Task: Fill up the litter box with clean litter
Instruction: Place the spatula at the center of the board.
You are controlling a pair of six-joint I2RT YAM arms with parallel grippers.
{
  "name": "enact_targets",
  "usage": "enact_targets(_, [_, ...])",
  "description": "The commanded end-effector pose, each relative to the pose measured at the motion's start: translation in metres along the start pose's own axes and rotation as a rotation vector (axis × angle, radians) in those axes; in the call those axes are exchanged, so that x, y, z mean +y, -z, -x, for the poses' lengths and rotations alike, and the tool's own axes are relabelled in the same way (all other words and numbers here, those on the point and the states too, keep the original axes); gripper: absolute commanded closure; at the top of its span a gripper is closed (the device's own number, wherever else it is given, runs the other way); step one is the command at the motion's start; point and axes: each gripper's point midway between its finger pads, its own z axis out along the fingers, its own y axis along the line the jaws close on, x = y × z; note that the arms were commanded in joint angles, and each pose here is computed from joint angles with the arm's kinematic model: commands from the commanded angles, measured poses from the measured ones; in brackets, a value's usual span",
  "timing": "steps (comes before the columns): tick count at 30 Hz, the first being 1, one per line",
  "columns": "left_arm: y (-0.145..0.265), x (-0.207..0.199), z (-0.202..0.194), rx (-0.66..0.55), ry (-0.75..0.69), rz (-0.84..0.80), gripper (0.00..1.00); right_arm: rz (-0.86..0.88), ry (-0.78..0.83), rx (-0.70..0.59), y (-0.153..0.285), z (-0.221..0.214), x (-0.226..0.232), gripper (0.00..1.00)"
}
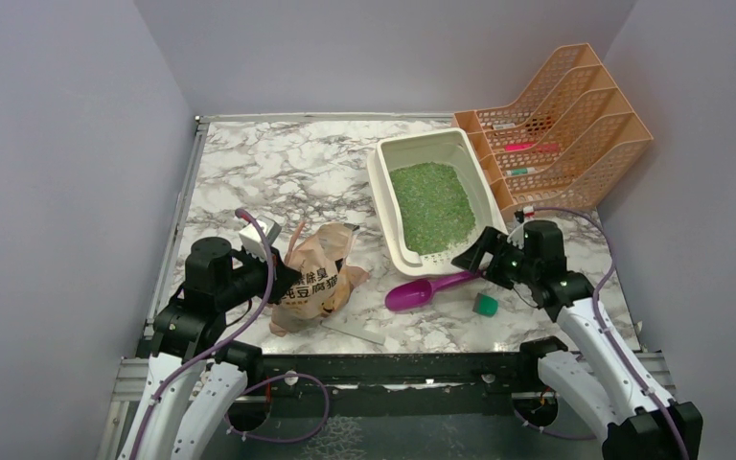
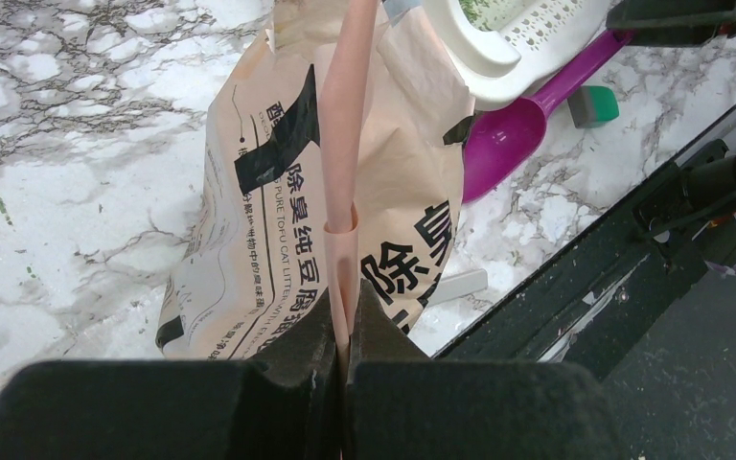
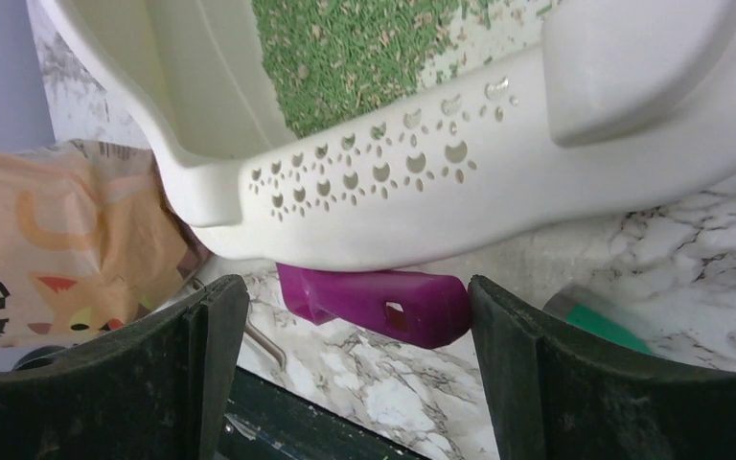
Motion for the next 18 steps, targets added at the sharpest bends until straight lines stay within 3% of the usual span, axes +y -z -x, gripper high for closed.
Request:
enact_targets(1, [-0.001, 0.003, -0.005, 0.017, 0.004, 0.007, 1.00, -0.037, 0.008, -0.073, 0.011, 0.023, 0.006, 0.11])
enact_targets(12, [0.002, 0.002, -0.004, 0.000, -0.004, 0.008, 1.00, -0.015, 0.041, -0.176, 0.032, 0.052, 0.027, 0.11])
enact_targets(14, [0.002, 0.001, -0.004, 0.001, -0.005, 0.006, 1.00, 0.081, 0.115, -0.197, 0.036, 0.058, 0.047, 0.12])
enact_targets(18, [0.002, -0.002, -0.004, 0.005, -0.015, -0.015, 1.00, 0.471, 0.320, -0.173, 0.045, 0.055, 0.113, 0.16])
